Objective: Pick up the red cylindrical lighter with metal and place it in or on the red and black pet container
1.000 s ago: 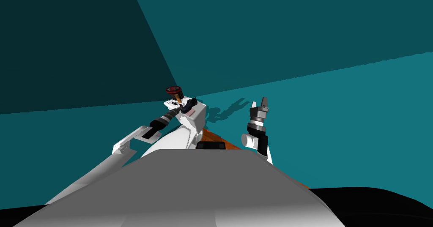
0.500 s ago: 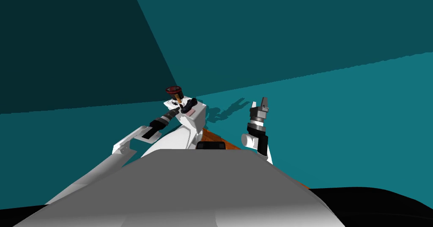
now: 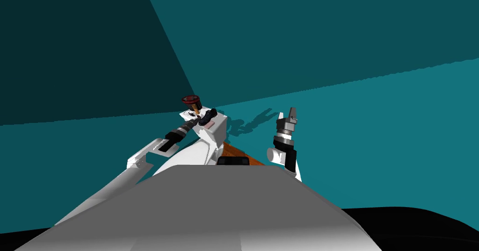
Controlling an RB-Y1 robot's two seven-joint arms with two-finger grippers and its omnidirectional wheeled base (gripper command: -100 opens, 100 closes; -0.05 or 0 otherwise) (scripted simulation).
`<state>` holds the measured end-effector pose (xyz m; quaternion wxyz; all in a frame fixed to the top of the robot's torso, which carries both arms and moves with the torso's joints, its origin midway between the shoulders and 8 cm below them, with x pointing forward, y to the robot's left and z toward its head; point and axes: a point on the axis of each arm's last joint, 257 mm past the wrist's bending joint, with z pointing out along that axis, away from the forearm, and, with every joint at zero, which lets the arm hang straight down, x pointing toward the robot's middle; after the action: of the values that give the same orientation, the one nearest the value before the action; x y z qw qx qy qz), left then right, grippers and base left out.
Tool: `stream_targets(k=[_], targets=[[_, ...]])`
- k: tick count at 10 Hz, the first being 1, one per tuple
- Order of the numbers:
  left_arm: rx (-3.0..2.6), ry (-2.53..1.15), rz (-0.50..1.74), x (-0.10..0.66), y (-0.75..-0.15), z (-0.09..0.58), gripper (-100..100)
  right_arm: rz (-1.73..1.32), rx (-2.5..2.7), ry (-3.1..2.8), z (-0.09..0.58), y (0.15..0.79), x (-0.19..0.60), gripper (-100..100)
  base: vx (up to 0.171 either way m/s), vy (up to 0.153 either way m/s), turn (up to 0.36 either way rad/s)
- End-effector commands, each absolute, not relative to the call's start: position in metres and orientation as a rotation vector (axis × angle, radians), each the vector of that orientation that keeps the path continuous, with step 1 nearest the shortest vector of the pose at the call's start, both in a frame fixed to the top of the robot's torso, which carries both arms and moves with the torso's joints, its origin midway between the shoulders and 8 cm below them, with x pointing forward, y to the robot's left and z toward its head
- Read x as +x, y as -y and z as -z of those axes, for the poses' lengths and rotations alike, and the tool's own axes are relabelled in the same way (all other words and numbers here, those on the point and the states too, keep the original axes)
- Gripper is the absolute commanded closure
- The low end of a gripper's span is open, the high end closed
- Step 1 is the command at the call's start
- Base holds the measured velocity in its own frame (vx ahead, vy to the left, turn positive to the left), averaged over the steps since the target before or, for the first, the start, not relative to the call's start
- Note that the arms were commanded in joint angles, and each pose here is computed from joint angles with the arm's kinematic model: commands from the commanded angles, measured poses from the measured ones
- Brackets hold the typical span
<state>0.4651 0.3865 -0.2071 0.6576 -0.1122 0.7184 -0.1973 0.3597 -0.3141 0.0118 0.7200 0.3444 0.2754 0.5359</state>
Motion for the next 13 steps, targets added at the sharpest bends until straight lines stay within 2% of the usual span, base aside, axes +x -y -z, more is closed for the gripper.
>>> stream_targets(k=[1,5,6,7,8,12,13], targets=[[-0.249,-1.622,0.39,0.471,-0.399,0.208,-100,-1.184,0.761,-0.609,-0.012,0.314,0.36,0,0.033,-0.072,-0.001],[-0.247,-1.617,0.33,0.476,-0.413,0.21,-100,-1.186,0.767,-0.615,-0.009,0.313,0.361,0,0.015,-0.043,0.004],[-0.246,-1.617,0.328,0.476,-0.414,0.21,0,-1.186,0.767,-0.615,-0.009,0.313,0.361,0,0.0,0.0,0.0],[-0.246,-1.617,0.328,0.476,-0.414,0.21,-100,-1.186,0.767,-0.615,-0.009,0.313,0.361,0,0.0,0.0,0.0],[-0.246,-1.617,0.328,0.476,-0.414,0.21,100,-1.186,0.767,-0.615,-0.009,0.313,0.361,0,0.0,0.0,0.0],[-0.246,-1.617,0.328,0.476,-0.414,0.21,100,-1.186,0.767,-0.615,-0.009,0.313,0.361,0,0.0,0.0,0.0],[-0.246,-1.617,0.328,0.476,-0.414,0.21,0,-1.186,0.767,-0.615,-0.009,0.313,0.361,0,0.0,0.0,0.0]])
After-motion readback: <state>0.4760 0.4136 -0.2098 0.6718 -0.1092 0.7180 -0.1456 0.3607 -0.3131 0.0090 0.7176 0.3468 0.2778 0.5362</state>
